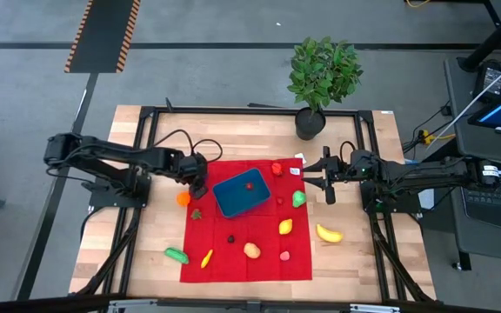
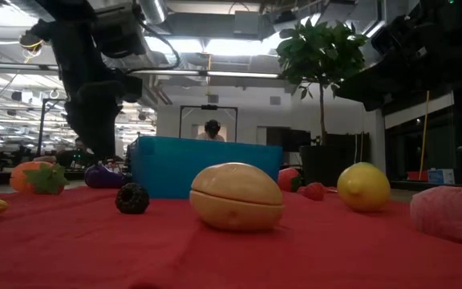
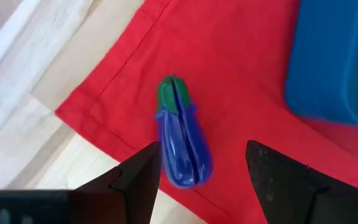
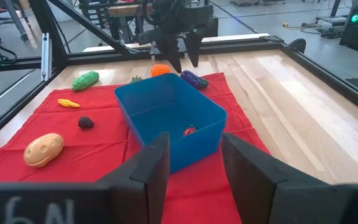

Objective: Pick and placing Produce into tupperware
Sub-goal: Put the eggplant into the blue bin

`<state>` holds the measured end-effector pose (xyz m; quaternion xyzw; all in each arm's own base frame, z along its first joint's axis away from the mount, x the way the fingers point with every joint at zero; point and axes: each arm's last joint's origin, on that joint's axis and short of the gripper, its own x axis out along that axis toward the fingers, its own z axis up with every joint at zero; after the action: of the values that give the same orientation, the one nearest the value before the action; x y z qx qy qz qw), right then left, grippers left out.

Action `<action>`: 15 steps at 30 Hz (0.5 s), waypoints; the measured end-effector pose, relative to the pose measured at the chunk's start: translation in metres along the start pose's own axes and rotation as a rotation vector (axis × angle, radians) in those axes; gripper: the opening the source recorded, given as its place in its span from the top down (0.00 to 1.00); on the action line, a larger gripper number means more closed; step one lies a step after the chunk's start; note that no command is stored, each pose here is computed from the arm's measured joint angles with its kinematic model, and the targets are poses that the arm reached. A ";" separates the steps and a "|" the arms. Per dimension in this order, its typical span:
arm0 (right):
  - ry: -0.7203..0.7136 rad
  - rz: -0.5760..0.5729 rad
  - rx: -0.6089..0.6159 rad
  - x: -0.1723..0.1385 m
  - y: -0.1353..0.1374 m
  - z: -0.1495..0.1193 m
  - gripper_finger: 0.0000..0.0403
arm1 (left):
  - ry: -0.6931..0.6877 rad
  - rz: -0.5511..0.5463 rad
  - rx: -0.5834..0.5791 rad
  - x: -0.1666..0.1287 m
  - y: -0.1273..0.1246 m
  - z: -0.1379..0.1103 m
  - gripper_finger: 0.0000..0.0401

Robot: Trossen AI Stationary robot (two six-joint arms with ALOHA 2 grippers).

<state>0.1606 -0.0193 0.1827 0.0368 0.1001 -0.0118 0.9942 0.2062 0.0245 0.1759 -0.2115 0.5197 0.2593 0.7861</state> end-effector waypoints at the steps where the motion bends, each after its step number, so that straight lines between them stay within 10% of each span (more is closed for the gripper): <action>1: 0.000 0.000 0.000 0.000 0.000 0.000 0.63 | 0.004 -0.005 0.003 0.002 0.000 0.001 0.44; 15: 0.005 0.000 -0.001 0.000 0.000 -0.001 0.63 | 0.127 0.056 0.032 0.030 -0.001 -0.001 0.44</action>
<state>0.1605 -0.0194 0.1822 0.0362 0.1027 -0.0119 0.9940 0.2158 0.0285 0.1472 -0.2003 0.5782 0.2588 0.7474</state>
